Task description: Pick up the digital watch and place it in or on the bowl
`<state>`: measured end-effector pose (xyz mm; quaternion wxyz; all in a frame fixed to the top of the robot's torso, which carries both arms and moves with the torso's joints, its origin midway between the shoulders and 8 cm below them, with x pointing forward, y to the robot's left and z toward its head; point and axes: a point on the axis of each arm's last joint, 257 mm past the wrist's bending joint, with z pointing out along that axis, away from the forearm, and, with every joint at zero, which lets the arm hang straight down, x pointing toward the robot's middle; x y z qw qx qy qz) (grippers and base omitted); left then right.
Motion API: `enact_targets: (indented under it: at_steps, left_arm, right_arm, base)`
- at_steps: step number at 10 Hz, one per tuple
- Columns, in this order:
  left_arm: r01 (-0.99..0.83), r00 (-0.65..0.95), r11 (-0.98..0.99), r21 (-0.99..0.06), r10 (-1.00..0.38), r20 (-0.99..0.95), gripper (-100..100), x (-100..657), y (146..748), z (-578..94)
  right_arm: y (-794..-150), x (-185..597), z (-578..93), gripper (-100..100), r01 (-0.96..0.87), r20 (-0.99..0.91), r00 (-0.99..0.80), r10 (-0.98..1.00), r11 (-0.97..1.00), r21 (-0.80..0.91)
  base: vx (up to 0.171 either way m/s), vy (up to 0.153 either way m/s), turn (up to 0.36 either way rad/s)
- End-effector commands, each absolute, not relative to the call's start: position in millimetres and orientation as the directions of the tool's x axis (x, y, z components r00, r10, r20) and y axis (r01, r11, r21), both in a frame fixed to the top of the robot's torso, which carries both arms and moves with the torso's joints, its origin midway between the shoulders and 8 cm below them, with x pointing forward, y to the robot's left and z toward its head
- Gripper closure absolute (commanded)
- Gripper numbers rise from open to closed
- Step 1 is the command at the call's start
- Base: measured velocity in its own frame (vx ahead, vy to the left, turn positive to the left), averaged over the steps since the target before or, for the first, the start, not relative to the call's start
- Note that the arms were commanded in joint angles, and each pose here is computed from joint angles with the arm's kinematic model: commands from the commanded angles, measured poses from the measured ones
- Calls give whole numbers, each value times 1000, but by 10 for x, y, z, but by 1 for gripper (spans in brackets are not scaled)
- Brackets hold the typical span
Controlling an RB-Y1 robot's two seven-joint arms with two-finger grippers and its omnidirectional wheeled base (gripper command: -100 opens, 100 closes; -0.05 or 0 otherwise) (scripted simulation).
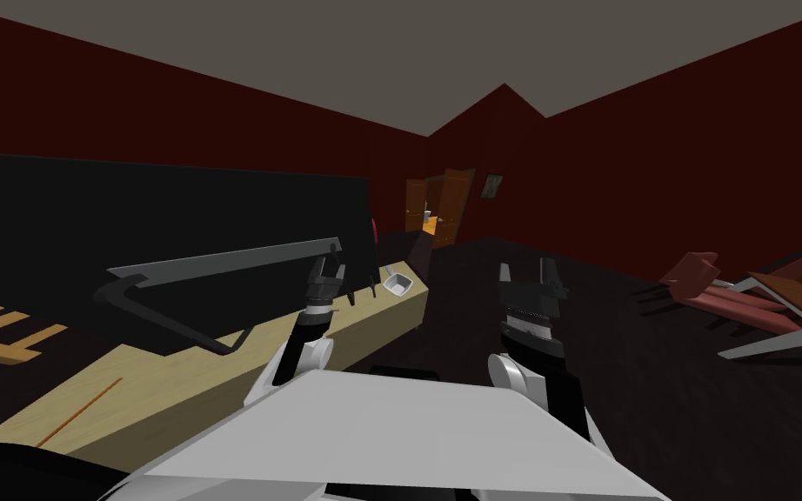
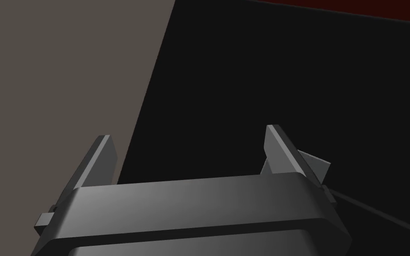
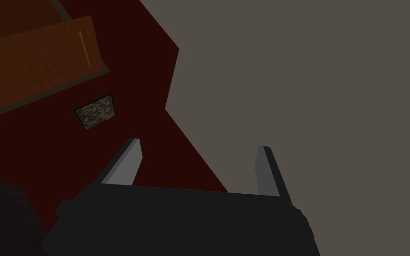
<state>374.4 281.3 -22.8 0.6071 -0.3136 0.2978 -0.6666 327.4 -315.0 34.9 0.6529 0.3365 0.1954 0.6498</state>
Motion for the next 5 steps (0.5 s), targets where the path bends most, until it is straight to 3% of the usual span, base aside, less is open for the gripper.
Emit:
enact_targets:
  at_steps: [1, 5]
  left_arm:
    - [611, -79, -115, -783, -993, 84, -100, 3776, 2843, -337]
    - [598, -144, -251, -761, -968, 206, -100, 3851, 2886, -601]
  right_arm:
    - [-3150, 3274, 349, 0, -717, 182, 79, 980, -71, 693]
    - [-3150, 3274, 349, 0, -717, 182, 79, 980, -71, 693]
  base:
    - [31, -73, 3]
    - [37, -74, -6]
